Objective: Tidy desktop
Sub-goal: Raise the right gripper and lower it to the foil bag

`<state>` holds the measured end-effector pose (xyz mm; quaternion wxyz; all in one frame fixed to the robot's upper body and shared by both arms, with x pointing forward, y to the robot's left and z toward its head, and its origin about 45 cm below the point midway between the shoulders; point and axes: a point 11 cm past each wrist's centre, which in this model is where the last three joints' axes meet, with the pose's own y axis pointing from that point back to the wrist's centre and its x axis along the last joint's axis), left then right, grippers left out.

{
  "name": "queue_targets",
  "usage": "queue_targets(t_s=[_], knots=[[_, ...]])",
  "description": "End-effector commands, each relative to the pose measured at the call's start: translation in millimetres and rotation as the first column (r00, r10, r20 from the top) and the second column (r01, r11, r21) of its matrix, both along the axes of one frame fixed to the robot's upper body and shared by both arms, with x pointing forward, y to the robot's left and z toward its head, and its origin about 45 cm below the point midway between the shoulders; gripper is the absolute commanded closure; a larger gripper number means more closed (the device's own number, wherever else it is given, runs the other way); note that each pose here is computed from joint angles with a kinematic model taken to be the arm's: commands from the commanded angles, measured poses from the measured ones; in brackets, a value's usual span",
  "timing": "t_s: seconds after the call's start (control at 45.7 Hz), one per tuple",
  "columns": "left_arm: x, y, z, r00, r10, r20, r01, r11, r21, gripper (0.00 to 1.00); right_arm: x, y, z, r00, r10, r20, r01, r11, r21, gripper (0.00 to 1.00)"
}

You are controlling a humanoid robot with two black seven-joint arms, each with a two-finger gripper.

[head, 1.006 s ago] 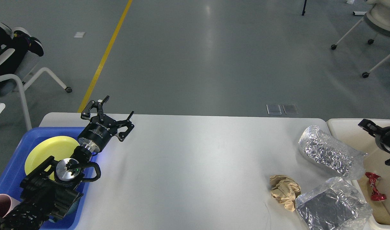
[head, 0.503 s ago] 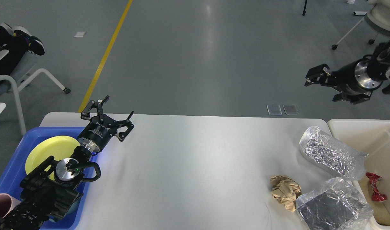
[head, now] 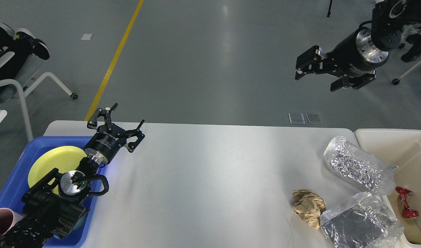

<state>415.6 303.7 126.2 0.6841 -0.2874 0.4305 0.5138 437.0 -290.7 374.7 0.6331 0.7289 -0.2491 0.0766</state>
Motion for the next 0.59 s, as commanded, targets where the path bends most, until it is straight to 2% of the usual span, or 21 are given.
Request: queue_targets(t_s=[0.0,0.197,0.372,0.568], knots=[[0,0,0,1.0,0.0,0.0,0.0,1.0,0.0,0.04,-8,-63,-48,0.99,-0.143,-0.005,0.142,0.986,-0.086,0.0],[0,0,0,1.0,0.0,0.0,0.0,1.0,0.0,0.04,-58,-167,-127,0.918,-0.394,-0.05,0.387,0.915,-0.117,0.0],[0,0,0,1.0,0.0,0.0,0.0,1.0,0.0,0.04,-95,-193,-194,0.871,-0.484,-0.085,0.472,0.872,-0.13,0.0],[0,0,0,1.0,0.0,0.0,0.0,1.0,0.0,0.04,-113,-218,-254,0.834,-0.552,0.017,0.545,0.818,-0.183,0.0]])
